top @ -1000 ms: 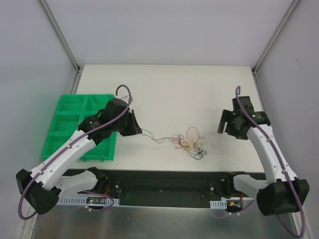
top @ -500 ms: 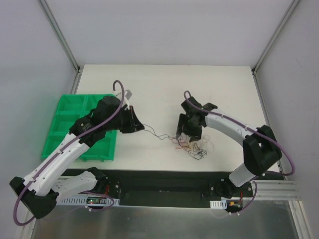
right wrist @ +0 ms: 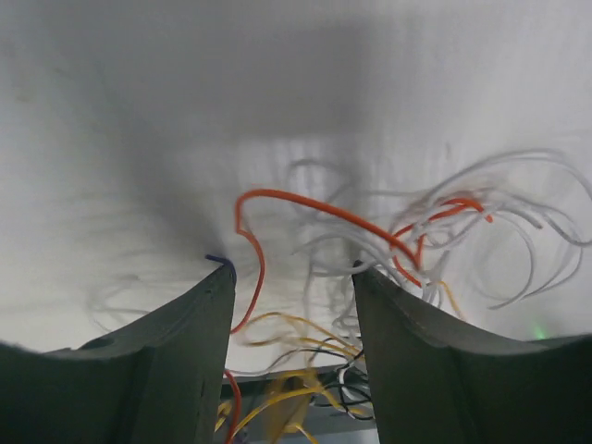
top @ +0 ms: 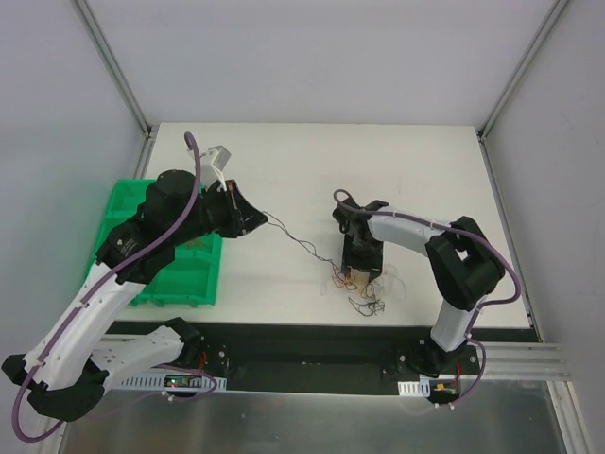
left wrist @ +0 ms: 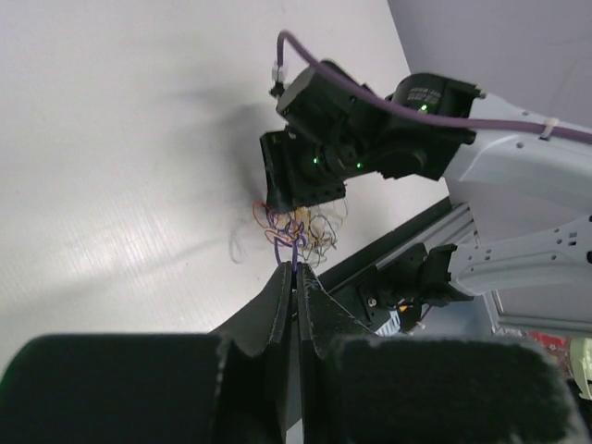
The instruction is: Untangle the cables
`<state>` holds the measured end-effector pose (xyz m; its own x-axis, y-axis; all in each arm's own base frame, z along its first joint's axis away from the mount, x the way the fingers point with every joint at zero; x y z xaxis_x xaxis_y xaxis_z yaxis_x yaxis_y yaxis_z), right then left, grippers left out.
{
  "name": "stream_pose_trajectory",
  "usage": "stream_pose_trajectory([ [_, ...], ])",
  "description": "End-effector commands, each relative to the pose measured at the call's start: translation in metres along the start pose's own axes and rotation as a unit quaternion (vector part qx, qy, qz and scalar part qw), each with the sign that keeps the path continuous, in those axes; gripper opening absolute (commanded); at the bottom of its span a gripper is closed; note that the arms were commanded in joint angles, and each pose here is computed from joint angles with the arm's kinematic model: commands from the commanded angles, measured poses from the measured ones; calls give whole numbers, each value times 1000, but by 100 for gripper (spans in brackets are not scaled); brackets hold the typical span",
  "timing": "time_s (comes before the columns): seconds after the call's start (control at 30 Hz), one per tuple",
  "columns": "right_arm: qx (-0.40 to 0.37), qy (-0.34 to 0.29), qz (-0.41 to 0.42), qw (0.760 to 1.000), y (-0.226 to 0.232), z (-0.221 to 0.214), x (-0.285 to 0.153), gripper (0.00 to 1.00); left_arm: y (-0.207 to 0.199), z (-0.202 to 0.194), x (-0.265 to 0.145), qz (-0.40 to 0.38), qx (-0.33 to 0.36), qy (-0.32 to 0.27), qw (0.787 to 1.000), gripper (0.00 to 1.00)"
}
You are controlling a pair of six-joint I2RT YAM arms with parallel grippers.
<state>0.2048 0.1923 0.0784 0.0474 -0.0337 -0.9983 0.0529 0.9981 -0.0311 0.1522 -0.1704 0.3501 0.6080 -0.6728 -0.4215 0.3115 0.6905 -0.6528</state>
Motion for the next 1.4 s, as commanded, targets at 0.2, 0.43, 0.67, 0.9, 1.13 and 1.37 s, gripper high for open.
stream_pose_trajectory([
  [0.2, 31, -41, -208, 977, -117, -9, -9, 56, -22, 92, -97, 92, 87, -260, 957, 0],
  [0.43, 82, -83, -264, 957, -183, 10, -41, 56, -33, 114, -139, 102, 104, -332, 932, 0],
  [0.67, 40, -136, -150, 978, -158, 38, -85, 65, -40, 96, -92, 47, 66, -245, 966, 0],
  [0.9, -61, -168, 134, 975, -57, 24, -112, 78, -45, 52, -15, -44, -14, -74, 996, 0],
  [1.13, -55, -201, 435, 876, 64, 0, -141, 85, -51, 51, -11, -75, -22, -74, 994, 0],
  [1.37, -56, -176, 488, 853, 105, -9, -135, 92, -85, 76, -27, -133, -28, -97, 986, 0],
])
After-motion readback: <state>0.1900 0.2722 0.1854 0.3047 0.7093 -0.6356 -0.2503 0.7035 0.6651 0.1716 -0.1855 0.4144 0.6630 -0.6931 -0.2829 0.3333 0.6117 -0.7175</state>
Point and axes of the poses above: each gripper's point midway between its finger pads, its own x axis out along the fingers, its own y axis along the line the jaws close on, z = x × y, the point moved 6 cm from there along -x, back along the fingers, and after that the axes turned 3 degrees about -x, right-handed, at the moved point
